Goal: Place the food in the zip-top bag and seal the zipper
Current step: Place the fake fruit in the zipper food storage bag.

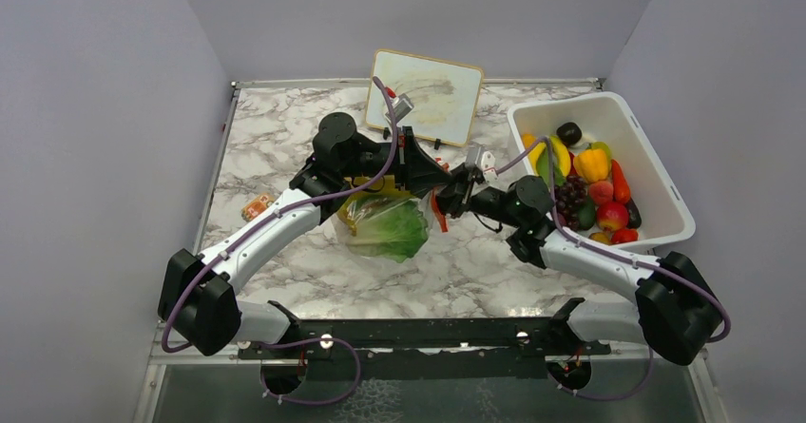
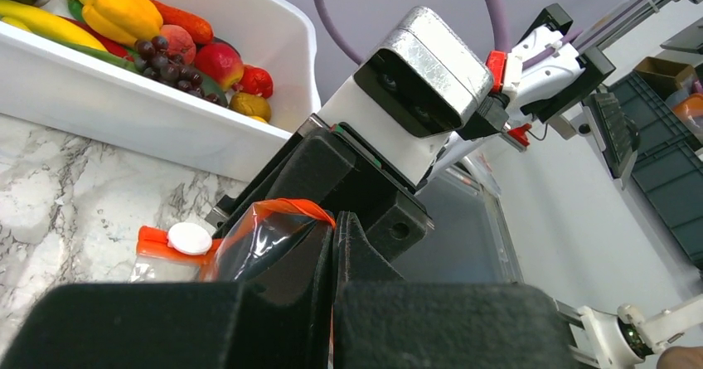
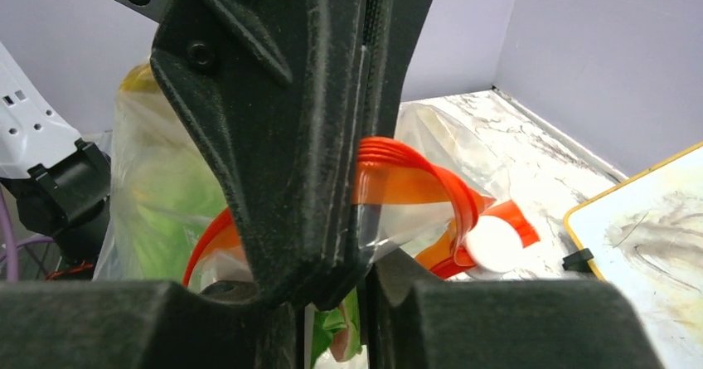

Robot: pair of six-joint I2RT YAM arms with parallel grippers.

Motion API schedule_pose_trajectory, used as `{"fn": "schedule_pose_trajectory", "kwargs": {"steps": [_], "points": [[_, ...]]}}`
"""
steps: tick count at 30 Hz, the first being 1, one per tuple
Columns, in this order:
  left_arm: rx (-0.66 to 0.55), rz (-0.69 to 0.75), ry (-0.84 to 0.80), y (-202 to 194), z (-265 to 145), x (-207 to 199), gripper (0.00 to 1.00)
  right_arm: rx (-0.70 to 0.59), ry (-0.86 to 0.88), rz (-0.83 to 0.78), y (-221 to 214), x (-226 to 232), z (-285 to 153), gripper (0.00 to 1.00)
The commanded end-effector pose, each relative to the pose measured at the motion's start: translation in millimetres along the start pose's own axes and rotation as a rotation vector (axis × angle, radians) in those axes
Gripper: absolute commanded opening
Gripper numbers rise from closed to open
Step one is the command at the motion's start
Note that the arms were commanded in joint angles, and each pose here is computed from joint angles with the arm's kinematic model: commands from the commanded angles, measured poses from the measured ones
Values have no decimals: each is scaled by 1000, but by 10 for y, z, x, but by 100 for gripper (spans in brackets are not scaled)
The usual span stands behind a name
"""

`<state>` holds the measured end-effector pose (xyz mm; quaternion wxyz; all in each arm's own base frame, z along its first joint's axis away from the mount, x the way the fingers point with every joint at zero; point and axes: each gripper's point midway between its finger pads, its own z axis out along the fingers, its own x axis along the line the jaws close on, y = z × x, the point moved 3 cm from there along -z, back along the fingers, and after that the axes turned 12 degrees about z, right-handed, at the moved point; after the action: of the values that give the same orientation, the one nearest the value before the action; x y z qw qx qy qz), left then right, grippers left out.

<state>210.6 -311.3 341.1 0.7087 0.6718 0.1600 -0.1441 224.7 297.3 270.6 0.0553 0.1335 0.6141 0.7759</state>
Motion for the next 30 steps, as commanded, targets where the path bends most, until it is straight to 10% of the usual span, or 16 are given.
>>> {"fn": "schedule_pose_trajectory", "kwargs": {"steps": [1,9,23,30], "points": [[-57,102,-55,217,31,-160,0,-16,7,67,160,71,68,26],[-73,120,22,133,-46,-1,0,75,-222,180,238,68,-324,46],[-29,97,134,-154,2,523,0,219,-557,393,615,1,-591,51],[42,177,287,-135,0,846,0,247,-816,222,827,-444,-651,51]]}}
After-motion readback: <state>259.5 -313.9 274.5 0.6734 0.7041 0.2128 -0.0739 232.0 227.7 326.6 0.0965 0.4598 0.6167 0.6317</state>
